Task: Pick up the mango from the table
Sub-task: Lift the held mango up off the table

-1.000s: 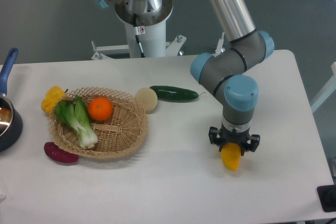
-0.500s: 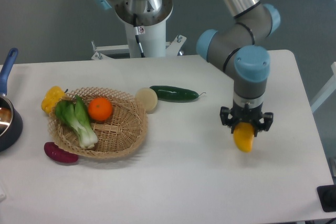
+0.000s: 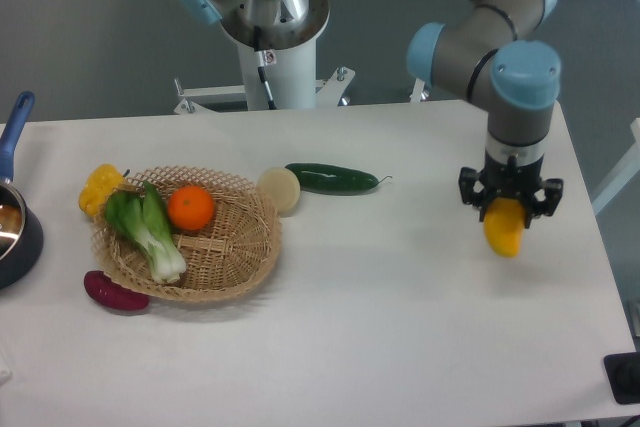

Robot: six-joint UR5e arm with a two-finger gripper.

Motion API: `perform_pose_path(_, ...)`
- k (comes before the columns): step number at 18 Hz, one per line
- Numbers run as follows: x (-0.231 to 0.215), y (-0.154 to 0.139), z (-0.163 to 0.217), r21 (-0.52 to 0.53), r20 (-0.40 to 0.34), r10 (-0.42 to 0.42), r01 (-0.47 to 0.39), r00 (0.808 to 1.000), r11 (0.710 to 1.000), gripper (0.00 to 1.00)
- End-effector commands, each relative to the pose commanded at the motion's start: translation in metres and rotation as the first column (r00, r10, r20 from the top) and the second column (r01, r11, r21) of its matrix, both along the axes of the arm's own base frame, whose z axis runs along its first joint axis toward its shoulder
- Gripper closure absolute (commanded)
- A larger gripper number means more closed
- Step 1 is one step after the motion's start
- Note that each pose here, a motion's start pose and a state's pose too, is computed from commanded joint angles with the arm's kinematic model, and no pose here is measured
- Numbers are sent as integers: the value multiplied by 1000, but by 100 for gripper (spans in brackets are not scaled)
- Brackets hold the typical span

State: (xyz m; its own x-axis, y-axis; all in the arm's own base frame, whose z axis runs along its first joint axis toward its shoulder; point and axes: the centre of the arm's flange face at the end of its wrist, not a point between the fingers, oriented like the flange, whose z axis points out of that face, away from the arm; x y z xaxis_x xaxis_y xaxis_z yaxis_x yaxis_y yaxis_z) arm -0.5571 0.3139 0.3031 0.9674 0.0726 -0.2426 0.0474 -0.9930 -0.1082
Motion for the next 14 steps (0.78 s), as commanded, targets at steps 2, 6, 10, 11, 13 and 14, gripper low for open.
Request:
perform_pose_path(2,-1,-1,1,-17,-7,-46,46,999,999,49)
perform_pose_path(6,-1,-1,4,-19,-14,-53,53,998,998,49)
perform_pose_path(10,-2,-1,9,-17,-17,-55,55,998,998,49)
perform_pose_path(11,-2,0,9,-16,-17,-55,55,998,998,49)
perform_pose_path(13,-1,1,10,-16,-18,-57,57,998,998,49)
perform_pose_path(14,0,0,13,-18,-22,-56,56,998,998,49)
